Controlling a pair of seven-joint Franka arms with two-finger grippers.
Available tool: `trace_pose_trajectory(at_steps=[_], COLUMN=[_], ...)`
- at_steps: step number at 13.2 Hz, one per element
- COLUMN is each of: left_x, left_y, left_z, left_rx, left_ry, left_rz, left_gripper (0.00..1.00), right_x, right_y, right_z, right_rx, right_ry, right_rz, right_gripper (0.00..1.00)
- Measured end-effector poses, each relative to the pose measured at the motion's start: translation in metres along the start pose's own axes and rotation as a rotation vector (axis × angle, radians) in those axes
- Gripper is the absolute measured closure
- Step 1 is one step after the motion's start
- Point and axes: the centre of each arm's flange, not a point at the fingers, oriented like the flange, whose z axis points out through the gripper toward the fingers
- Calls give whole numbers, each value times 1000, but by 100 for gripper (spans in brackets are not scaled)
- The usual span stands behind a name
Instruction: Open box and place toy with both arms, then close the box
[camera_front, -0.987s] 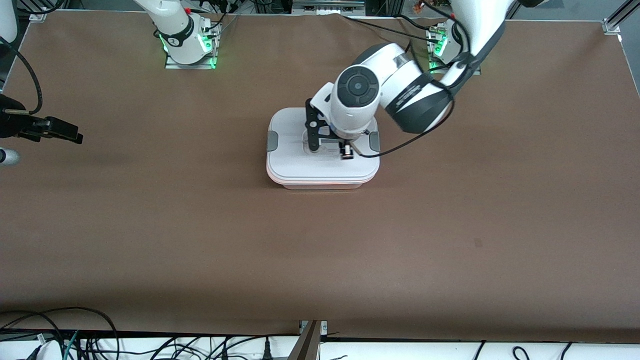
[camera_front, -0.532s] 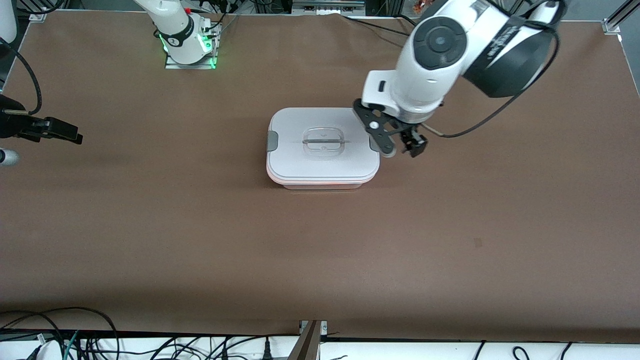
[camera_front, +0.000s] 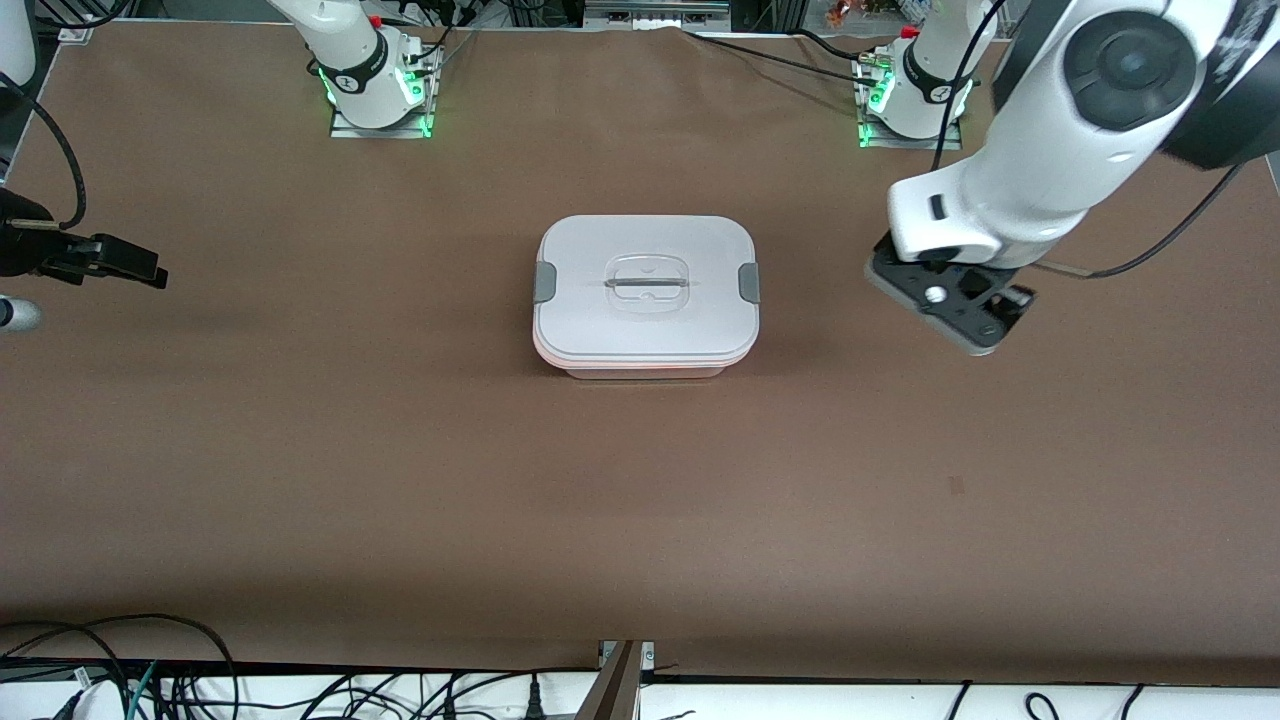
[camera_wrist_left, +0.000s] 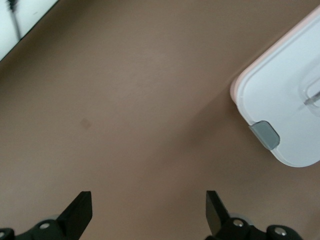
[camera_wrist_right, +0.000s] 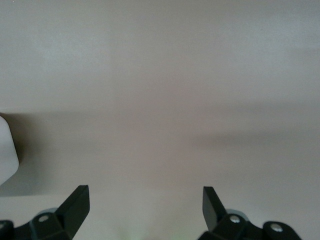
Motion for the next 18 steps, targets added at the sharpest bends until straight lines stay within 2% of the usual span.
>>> trace_pose_trajectory(at_steps=[2,5,8,12,18], left_x=[-30,-68,-92,-96,-104], left_y=[-30,-51,-57,-50,-68], left_z=[-18,-14,-5,-7,5], left_rx=[-23,-6,19,40,36], left_ry=[7,-26,-18,39,29], left_rz=[-191,-332,-376,-379,-415], left_gripper=[0,0,0,0,0], right_x=[0,0,0,0,0], right_y=[0,-1,-1,-1,-1], right_z=[0,0,-1,-7,-7], right_rx=[0,0,0,0,0], right_ry=[1,1,3,18,18], right_rz=[0,-1,-2,-2,-2], right_gripper=[0,0,0,0,0])
